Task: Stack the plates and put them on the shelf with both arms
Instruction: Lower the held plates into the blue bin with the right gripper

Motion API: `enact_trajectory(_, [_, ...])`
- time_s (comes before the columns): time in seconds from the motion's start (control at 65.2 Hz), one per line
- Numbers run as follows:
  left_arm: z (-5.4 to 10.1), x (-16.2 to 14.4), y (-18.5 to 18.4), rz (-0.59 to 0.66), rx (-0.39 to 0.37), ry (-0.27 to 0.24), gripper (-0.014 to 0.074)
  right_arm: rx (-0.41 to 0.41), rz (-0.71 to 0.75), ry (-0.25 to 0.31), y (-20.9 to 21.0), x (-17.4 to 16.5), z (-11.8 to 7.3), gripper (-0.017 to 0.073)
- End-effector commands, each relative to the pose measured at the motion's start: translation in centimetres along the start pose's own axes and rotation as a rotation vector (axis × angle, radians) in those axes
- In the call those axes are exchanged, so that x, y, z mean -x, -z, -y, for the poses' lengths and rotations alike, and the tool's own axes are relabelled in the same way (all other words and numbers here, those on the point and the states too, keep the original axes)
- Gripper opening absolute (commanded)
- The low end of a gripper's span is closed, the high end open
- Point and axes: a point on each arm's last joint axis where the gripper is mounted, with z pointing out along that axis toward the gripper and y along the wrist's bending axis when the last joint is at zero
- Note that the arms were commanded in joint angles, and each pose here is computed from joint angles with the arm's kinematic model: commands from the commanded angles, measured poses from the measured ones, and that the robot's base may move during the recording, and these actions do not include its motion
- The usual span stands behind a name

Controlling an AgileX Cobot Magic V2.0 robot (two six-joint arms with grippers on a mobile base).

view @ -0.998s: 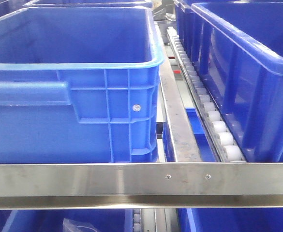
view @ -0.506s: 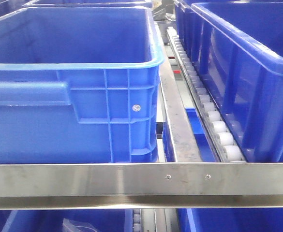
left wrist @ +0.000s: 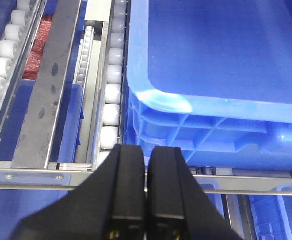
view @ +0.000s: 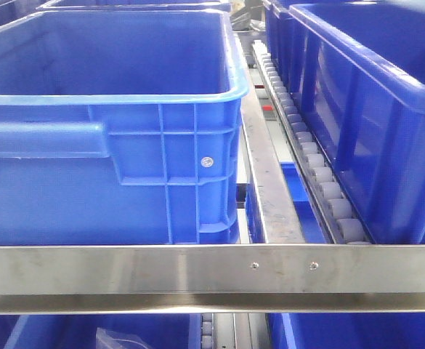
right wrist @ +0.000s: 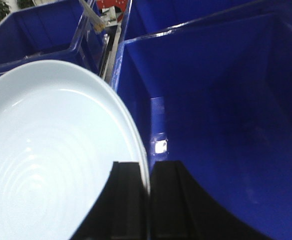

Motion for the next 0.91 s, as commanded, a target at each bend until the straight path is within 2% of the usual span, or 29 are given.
enact_trajectory(0.0, [0.2, 1.5, 0.3, 0.093, -0.014, 0.003, 0.0097, 0.048, 0.159, 0.010, -1.6, 2.9, -0.8, 0.0057])
enact_trajectory(0.23, [0.2, 1.5, 0.3, 0.093, -0.014, 0.003, 0.0097, 0.030, 0.154, 0.009, -5.3, 5.0, -1.1, 0.0057])
enact_trajectory(0.338, [0.2, 1.5, 0.3, 0.093, -0.014, 0.003, 0.0097, -0.023, 0.165, 0.005, -6.4, 6.0, -0.2, 0.0057])
enact_trajectory(0.552, [0.2, 1.5, 0.3, 0.093, -0.014, 0.003, 0.0097, -0.187, 0.166, -0.012, -7.1, 6.5, 3.3, 0.0057])
enact_trajectory(0.629, [0.2, 1.5, 0.3, 0.093, -0.014, 0.003, 0.0097, -0.213, 0.163, -0.015, -7.3, 6.4, 3.9, 0.0057])
enact_trajectory(0.767, [0.2, 1.5, 0.3, 0.093, -0.014, 0.003, 0.0097, -0.213, 0.168, -0.015, -7.6, 6.4, 4.1, 0.0060])
enact_trajectory(0.829, [0.2, 1.5, 0.3, 0.093, -0.014, 0.003, 0.0097, -0.206, 0.190, -0.012, -7.6, 6.6, 4.0, 0.0109])
enact_trajectory(0.89, [0.2, 1.5, 0.3, 0.093, -0.014, 0.003, 0.0097, -0.198, 0.218, -0.008, -7.5, 6.8, 3.9, 0.0218])
